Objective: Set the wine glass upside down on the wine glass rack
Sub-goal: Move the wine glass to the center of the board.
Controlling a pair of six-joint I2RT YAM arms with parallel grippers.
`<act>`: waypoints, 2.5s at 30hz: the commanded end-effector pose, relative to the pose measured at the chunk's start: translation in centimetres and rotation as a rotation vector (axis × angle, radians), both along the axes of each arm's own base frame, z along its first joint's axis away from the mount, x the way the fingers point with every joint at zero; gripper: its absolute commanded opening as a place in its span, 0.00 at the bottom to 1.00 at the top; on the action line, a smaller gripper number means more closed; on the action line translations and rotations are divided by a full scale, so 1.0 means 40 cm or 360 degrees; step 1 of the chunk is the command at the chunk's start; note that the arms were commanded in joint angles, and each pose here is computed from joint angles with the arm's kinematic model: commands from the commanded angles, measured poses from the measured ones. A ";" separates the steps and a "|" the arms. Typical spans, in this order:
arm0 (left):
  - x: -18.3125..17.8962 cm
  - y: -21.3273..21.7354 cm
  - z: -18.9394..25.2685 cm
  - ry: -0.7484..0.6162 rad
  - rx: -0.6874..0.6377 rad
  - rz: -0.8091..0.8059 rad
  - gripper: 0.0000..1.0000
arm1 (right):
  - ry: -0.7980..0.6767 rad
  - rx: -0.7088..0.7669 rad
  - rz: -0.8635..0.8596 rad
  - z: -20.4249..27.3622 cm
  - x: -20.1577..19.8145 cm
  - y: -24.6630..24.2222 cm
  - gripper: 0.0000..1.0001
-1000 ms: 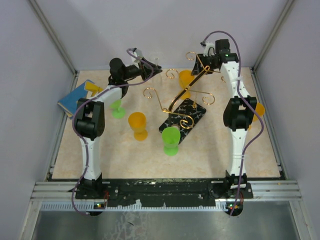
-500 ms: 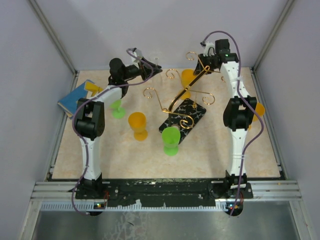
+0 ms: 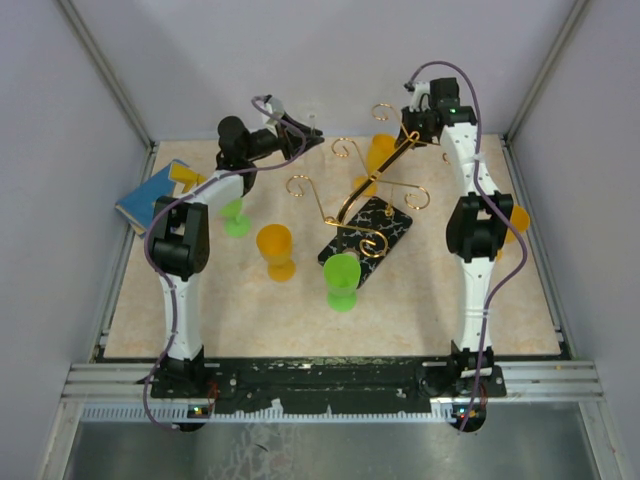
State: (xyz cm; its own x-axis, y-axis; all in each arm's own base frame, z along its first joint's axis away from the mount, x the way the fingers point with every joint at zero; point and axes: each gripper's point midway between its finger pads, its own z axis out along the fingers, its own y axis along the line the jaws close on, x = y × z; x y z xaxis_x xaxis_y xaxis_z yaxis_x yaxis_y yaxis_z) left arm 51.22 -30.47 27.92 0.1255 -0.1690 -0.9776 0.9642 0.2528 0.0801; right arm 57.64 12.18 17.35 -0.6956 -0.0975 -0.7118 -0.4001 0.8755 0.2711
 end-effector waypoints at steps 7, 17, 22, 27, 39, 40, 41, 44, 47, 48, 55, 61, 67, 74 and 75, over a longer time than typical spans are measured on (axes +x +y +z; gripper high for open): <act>0.021 -0.003 0.080 -0.0150 -0.0050 -0.0010 0.00 | -0.0155 -0.0130 -0.0435 0.138 0.024 -0.181 0.00; 0.038 -0.010 0.078 -0.0157 -0.0052 -0.0007 0.00 | -0.0170 -0.0442 -0.0762 0.226 -0.055 -0.388 0.00; 0.040 -0.012 0.070 -0.0148 -0.0045 -0.0008 0.00 | -0.0118 -0.0515 -0.0839 0.224 -0.083 -0.437 0.00; 0.038 -0.015 0.069 -0.0151 -0.0045 -0.0012 0.00 | -0.0046 -0.0526 -0.0828 0.183 -0.093 -0.443 0.00; 0.036 -0.015 0.070 -0.0150 -0.0046 -0.0010 0.00 | -0.0060 -0.0453 -0.0801 0.121 -0.091 -0.421 0.00; 0.036 -0.016 0.069 -0.0147 -0.0045 -0.0010 0.00 | -0.0055 -0.0462 -0.0798 0.120 -0.093 -0.421 0.02; 0.036 -0.016 0.070 -0.0152 -0.0046 -0.0008 0.00 | -0.0049 -0.0473 -0.0798 0.117 -0.095 -0.424 0.06; 0.036 -0.019 0.069 -0.0149 -0.0045 -0.0010 0.00 | -0.0053 -0.0492 -0.0790 0.122 -0.101 -0.426 0.23; 0.036 -0.021 0.068 -0.0148 -0.0044 -0.0012 0.00 | -0.0068 -0.0487 -0.0782 0.131 -0.104 -0.424 0.30; 0.037 -0.021 0.067 -0.0146 -0.0044 -0.0010 0.00 | -0.0074 -0.0482 -0.0780 0.135 -0.104 -0.422 0.32; 0.039 -0.028 0.070 -0.0162 -0.0034 -0.0019 0.00 | -0.0160 -0.0438 -0.0802 0.197 -0.102 -0.417 0.39; 0.059 -0.059 0.054 -0.0190 0.0035 -0.0022 0.02 | -0.0374 -0.0452 -0.0963 0.340 -0.082 -0.454 0.47; 0.046 -0.095 0.026 -0.0164 0.0047 -0.0074 0.03 | -0.0556 -0.0364 -0.0979 0.451 -0.064 -0.442 0.46; 0.020 -0.146 -0.002 -0.0152 0.0061 -0.0129 0.03 | -0.0613 -0.0291 -0.0863 0.467 -0.058 -0.399 0.45; 0.017 -0.154 -0.001 -0.0155 0.0057 -0.0137 0.03 | -0.0610 -0.0292 -0.0845 0.465 -0.059 -0.393 0.46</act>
State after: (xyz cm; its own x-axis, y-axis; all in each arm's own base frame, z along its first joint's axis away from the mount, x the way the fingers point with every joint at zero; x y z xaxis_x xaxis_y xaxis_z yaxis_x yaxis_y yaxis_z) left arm 52.64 -35.24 27.09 0.1603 -0.1353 -0.9777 0.9718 0.1953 0.1323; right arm 55.91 -4.82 31.40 -0.4857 0.0624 -0.8719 0.1112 0.9938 0.0092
